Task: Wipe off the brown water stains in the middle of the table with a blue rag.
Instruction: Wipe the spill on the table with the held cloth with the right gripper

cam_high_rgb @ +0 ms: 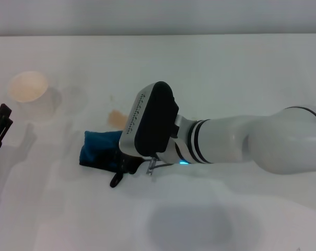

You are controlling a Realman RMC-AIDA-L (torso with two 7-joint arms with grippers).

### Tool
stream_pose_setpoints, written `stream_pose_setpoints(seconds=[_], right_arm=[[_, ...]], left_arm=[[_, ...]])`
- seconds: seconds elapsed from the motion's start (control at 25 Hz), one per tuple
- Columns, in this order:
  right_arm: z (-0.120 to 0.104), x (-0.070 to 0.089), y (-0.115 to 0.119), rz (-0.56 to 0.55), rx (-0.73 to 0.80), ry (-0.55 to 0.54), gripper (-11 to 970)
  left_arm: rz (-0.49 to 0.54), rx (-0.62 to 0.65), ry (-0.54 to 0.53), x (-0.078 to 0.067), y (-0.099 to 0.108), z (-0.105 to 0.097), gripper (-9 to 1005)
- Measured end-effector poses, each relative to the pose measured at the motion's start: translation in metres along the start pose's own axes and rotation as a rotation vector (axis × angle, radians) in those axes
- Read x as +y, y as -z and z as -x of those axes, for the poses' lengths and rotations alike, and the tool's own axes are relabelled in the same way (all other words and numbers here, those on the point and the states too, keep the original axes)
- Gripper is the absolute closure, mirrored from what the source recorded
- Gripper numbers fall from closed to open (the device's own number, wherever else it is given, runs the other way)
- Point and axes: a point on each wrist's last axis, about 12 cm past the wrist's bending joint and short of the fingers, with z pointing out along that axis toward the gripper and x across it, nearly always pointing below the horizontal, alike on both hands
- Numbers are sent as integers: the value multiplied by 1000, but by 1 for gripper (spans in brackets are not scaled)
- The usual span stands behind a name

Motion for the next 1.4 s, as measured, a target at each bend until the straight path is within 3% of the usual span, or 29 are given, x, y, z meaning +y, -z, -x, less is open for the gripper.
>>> stream_pose_setpoints(seconds=[0.56,1.2,1.4], right_arm=[[-9,-22,0,-92,8,-11,853],[-23,-61,7,-222,25,-102,854],[-17,-58,7,-195,20,-119,854]], left_arm=[[3,1,27,0,0,-1,118],[1,-1,33,-2,0,-1,119],[1,-1,33,-2,0,-1,119]])
